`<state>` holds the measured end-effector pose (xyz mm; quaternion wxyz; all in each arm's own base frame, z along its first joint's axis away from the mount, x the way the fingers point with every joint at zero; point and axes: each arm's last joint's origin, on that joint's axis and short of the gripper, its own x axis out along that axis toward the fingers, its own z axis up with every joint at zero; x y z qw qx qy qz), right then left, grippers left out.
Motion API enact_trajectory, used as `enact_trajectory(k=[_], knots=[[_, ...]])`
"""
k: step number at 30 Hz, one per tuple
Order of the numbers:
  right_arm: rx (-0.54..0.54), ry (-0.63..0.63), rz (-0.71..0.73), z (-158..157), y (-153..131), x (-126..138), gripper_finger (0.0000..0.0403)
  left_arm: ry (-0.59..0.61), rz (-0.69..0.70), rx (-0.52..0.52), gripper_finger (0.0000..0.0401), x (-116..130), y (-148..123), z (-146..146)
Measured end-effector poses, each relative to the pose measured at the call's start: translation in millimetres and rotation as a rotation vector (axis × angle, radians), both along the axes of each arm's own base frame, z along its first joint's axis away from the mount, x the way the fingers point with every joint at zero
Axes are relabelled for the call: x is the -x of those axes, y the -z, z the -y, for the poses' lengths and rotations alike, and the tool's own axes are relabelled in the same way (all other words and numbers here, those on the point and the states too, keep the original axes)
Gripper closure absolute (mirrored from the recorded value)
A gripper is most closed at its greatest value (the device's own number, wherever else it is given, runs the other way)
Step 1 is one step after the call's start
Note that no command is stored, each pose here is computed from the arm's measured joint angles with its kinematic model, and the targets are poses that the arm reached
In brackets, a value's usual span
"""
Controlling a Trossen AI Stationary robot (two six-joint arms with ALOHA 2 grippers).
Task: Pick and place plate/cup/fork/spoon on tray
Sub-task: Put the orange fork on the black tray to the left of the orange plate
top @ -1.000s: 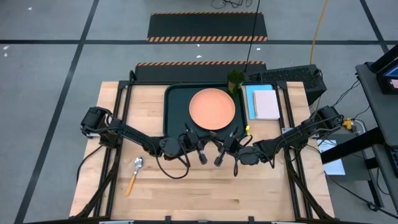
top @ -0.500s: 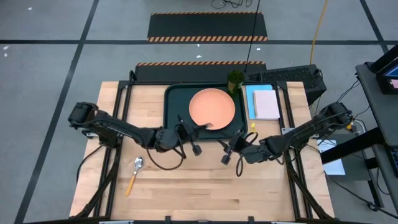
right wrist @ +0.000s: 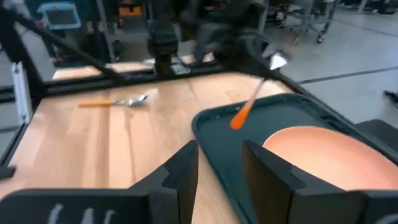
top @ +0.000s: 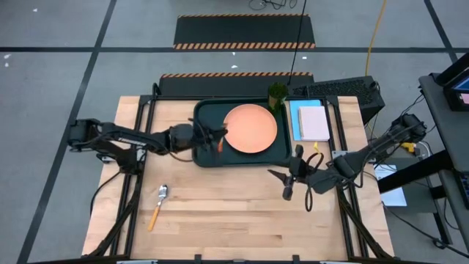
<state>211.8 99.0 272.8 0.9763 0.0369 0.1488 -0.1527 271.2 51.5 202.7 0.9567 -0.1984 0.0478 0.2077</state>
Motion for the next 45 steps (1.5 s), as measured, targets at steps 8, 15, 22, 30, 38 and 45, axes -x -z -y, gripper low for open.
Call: enact_trajectory(k=[8, 15, 22, 30, 38, 45], knots=[[0.028, -0.010, -0.006, 0, 0, 0, 0.0284, -0.225, -0.017, 0.203, 0.0386, 31, 39, -49], [0.038, -0.013, -0.008, 0, -1, 0, 0.0284, -0.216, -0.002, 0.283, 0.0392, 20, 44, -52], [0.010, -0.038, 0.021, -1, -3, -1, 0.0284, -0.244, -0.065, 0.370, 0.0390, 10, 72, -46], [0.007, -0.066, 0.014, -2, -3, -1, 0.0284, -0.272, 0.006, 0.404, 0.0379, 7, 78, -53], [-0.003, -0.065, 0.014, -2, -3, -1, 0.0284, -0.321, 0.111, 0.459, 0.0394, 7, 73, -58], [-0.040, -0.080, 0.016, -3, -3, -1, 0.0284, -0.397, 0.104, 0.487, 0.0373, 6, 76, -48]])
